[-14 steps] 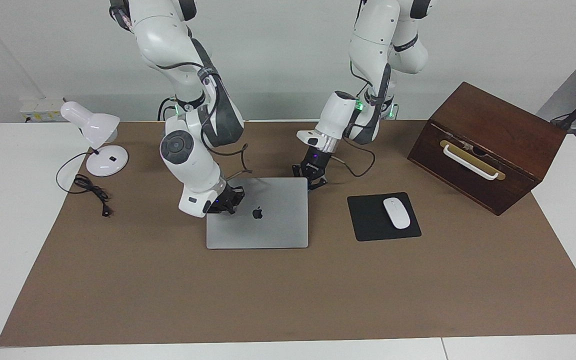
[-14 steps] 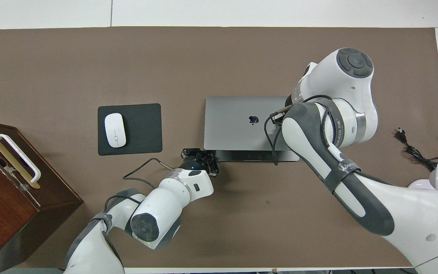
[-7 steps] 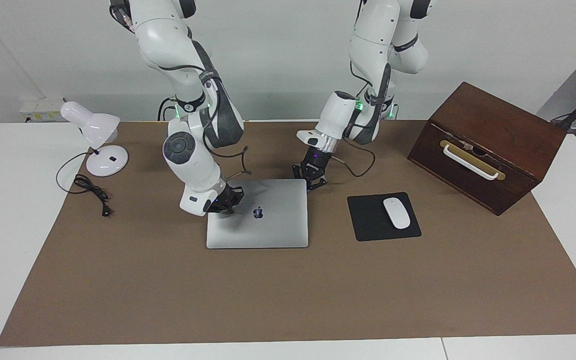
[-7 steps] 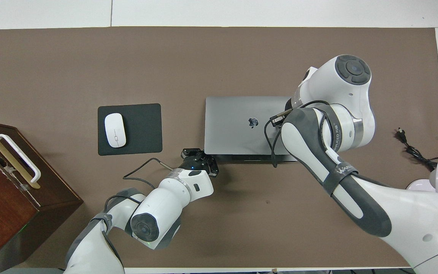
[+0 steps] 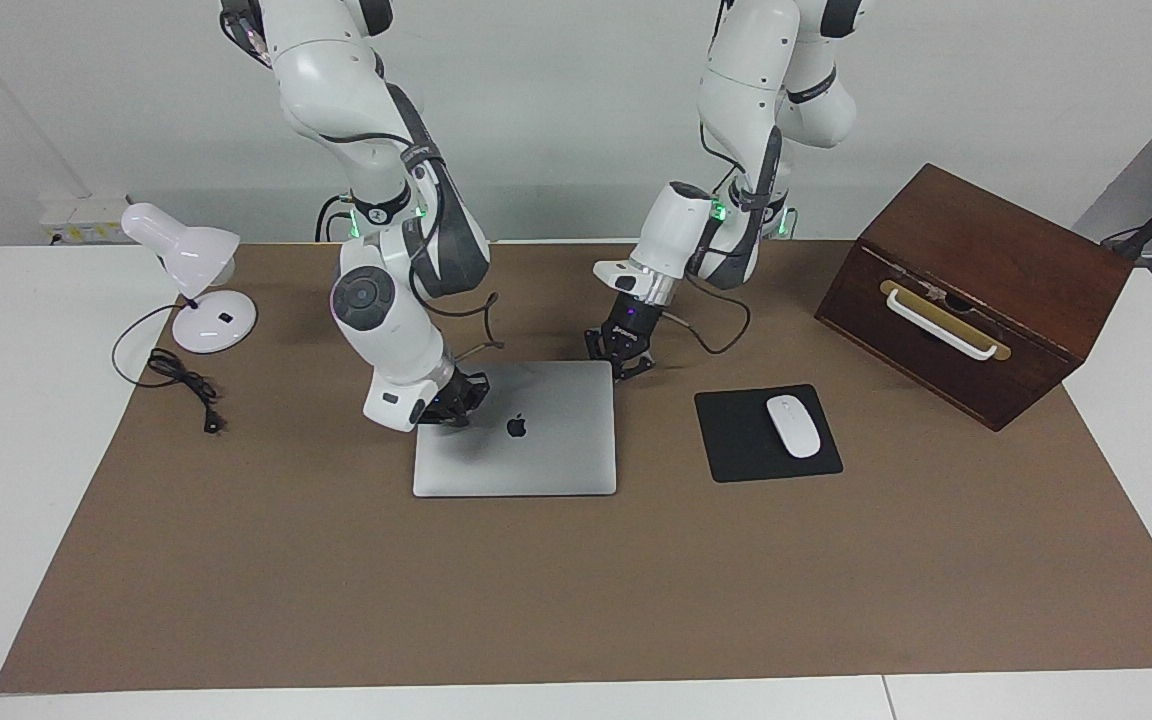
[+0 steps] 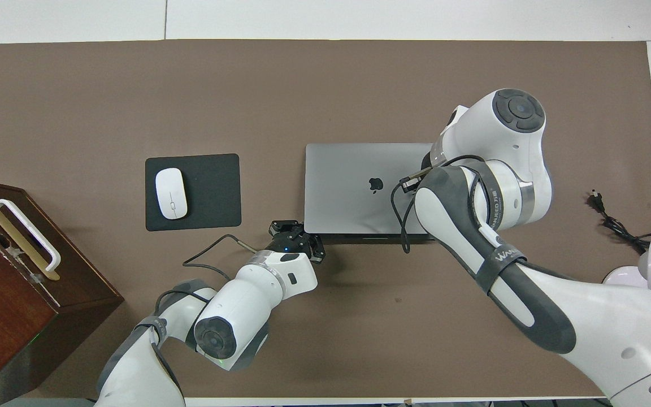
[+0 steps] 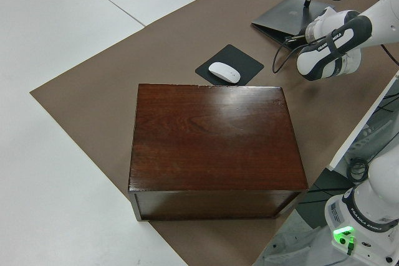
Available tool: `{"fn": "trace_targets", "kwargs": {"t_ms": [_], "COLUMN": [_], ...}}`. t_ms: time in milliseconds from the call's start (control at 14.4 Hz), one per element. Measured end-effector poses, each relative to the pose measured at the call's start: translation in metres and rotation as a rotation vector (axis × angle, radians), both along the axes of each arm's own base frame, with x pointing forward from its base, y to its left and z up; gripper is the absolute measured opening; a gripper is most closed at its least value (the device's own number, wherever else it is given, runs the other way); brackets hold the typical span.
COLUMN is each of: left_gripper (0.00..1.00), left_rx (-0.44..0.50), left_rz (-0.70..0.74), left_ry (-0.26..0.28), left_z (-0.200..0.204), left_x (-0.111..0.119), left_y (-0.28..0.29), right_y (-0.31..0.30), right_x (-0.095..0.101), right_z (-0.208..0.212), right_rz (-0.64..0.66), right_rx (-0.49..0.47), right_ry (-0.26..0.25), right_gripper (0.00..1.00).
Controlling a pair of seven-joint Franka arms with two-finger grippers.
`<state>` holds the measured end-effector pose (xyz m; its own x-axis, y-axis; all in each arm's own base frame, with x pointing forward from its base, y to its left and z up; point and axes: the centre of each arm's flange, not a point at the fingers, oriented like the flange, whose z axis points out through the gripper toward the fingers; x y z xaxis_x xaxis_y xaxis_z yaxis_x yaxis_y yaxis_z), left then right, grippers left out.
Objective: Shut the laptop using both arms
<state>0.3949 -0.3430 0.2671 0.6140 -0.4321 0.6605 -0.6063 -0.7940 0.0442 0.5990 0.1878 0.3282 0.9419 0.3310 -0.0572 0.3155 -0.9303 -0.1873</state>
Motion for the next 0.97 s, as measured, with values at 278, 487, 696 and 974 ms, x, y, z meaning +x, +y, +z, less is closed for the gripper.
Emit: {"fn": "trace_targets", "kwargs": {"t_ms": [278,487,696,974], "left_gripper": [0.01,0.01,0.01,0.01], "left_rx": [0.001,0.001,0.001,0.001], "left_rz": [-0.001,-0.001,-0.001,-0.001], "left_ry": [-0.001,-0.001,-0.001,-0.001], "left_z": [0.0,0.0,0.0,-0.0001], "left_x": [0.0,0.0,0.0,0.0], "left_y": [0.0,0.0,0.0,0.0], "right_y": [0.0071,0.0071,0.0072,0.0093], "right_x": [-0.0054,-0.0061,-0.0062,-0.0067], "right_z": [-0.0044,-0.0034,-0.0027,0.0029], "right_rz": [-0.005,-0.006,-0.005,-0.03], "right_rx": [-0.001,-0.001,-0.001,-0.004], "right_ry": [-0.014,-0.017,-0.018,-0.007], "right_gripper": [0.01,0.01,0.01,0.01]}}
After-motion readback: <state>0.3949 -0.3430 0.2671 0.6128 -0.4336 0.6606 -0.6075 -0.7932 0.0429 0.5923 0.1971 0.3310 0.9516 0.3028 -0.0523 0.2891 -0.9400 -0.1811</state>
